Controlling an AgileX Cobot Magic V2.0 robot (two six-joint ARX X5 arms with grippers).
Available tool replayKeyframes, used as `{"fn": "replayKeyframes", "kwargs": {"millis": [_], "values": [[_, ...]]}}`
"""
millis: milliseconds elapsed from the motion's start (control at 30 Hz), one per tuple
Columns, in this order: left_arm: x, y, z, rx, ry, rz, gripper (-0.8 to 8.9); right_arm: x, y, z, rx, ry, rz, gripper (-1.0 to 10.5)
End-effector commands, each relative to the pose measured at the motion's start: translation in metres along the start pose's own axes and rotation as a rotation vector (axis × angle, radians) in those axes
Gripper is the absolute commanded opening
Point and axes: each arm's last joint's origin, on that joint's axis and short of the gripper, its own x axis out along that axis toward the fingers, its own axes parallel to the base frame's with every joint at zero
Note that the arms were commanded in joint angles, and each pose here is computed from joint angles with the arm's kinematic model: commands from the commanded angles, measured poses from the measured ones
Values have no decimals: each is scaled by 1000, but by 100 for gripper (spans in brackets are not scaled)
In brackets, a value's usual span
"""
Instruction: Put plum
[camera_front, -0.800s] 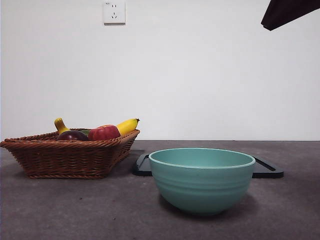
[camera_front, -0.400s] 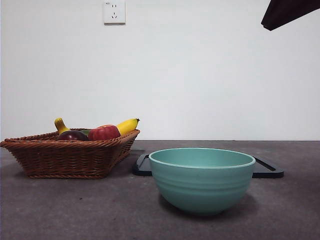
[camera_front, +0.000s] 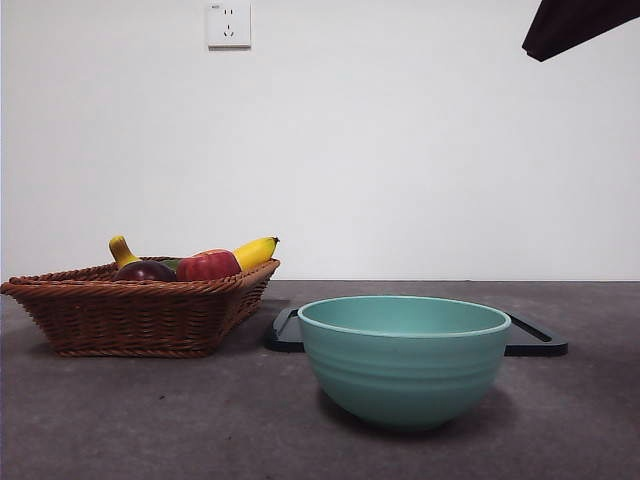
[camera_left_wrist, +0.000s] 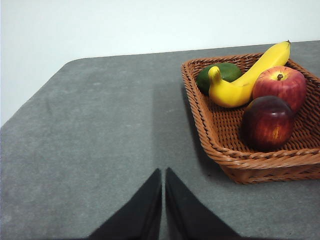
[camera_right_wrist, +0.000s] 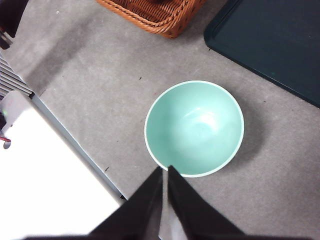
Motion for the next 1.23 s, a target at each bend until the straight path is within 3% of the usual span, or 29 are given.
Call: {"fn": "replayKeyframes", "kwargs": {"millis": [33,367,433,500,633,800,1000,1233], "values": [[2,0,-7,-7,26,1,11,-1,3,4,-19,-9,9,6],[2,0,-7,-6,26,1,11,-1,3,4,-22,-10,9,6],[2,0,-7,-6,26,1,11,-3,2,5,-71,-33,0,6],[2,0,-7,-6,26,1,11,-9,-1,7,-145,-94,-51,6],[2,0,-7,-6,26,1,11,-22,-10,12,-202,-273,-119,6],[2,0,-7,-6,26,1,11,-40,-33,-2,-164,-457,-273,6],[2,0,-7,-6,26,1,11,-43,-55,-44,-151,-629,-463,6],[2,0,-7,-6,26,1,11,-20,-75,-91,-173,-770,-581,6]]}}
